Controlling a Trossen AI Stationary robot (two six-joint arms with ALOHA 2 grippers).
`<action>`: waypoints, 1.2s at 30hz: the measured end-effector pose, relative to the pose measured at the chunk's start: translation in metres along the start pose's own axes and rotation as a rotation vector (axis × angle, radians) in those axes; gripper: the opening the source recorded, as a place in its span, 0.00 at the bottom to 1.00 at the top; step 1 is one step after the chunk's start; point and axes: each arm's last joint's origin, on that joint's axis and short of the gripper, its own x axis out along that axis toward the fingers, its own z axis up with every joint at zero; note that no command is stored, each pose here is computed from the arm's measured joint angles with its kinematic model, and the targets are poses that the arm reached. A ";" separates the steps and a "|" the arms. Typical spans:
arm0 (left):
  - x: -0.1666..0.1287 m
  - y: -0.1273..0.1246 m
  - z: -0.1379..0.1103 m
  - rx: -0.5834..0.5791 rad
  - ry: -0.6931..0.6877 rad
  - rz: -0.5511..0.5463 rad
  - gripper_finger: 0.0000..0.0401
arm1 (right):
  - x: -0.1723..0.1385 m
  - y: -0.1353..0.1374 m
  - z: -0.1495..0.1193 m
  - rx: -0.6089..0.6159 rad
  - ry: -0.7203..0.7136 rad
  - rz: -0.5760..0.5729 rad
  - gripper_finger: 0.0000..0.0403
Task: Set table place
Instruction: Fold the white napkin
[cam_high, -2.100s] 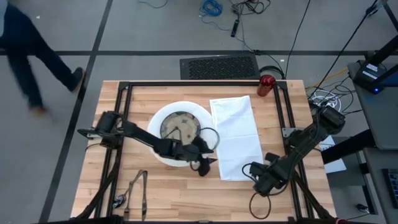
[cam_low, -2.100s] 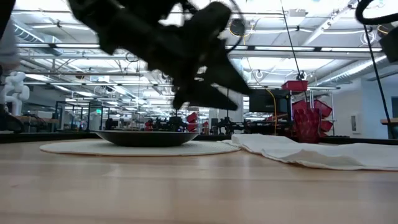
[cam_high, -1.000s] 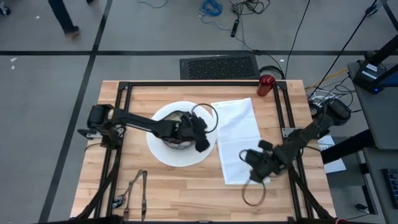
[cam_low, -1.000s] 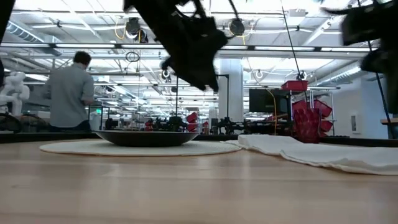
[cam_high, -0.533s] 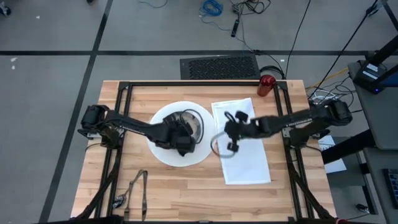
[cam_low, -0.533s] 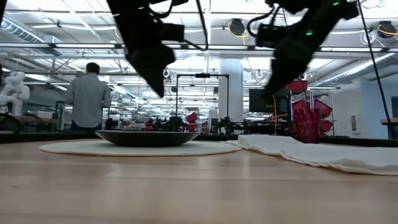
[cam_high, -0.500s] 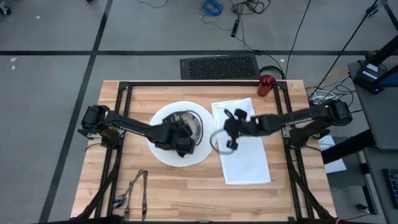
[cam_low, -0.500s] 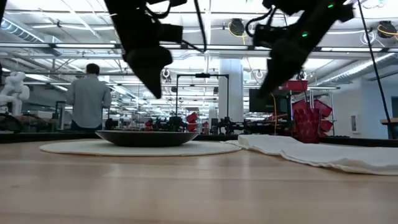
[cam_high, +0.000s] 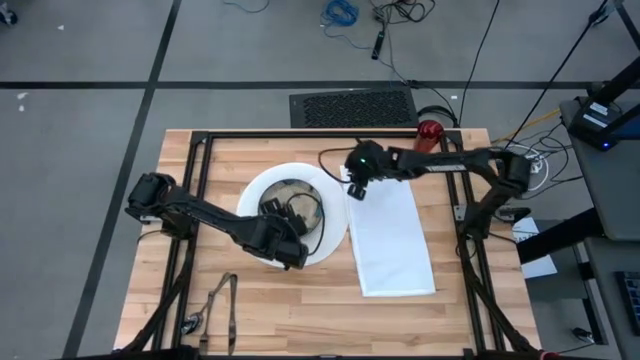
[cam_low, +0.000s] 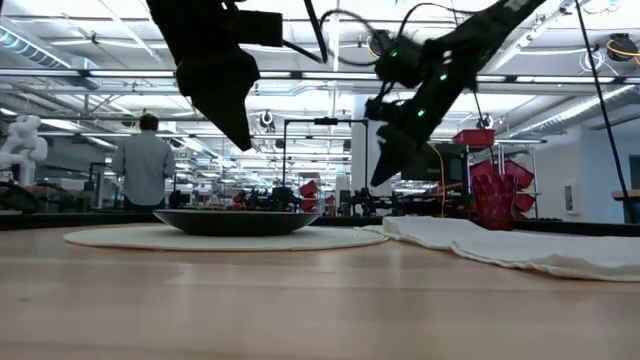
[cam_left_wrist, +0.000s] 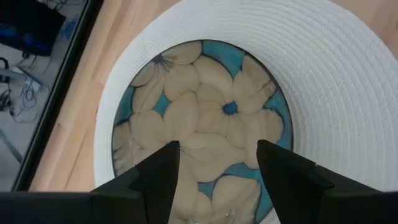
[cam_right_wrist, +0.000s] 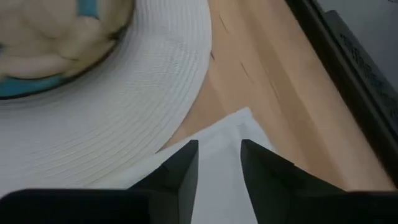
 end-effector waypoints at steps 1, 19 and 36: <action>-0.001 -0.001 0.000 -0.008 -0.003 0.000 0.50 | 0.007 -0.003 0.002 -0.009 0.010 -0.001 0.28; 0.021 -0.018 -0.059 -0.044 0.057 0.045 0.50 | 0.078 -0.034 -0.003 0.020 0.207 0.124 0.28; 0.030 -0.019 -0.067 -0.065 0.031 0.059 0.50 | 0.073 -0.035 0.001 0.011 0.180 0.120 0.05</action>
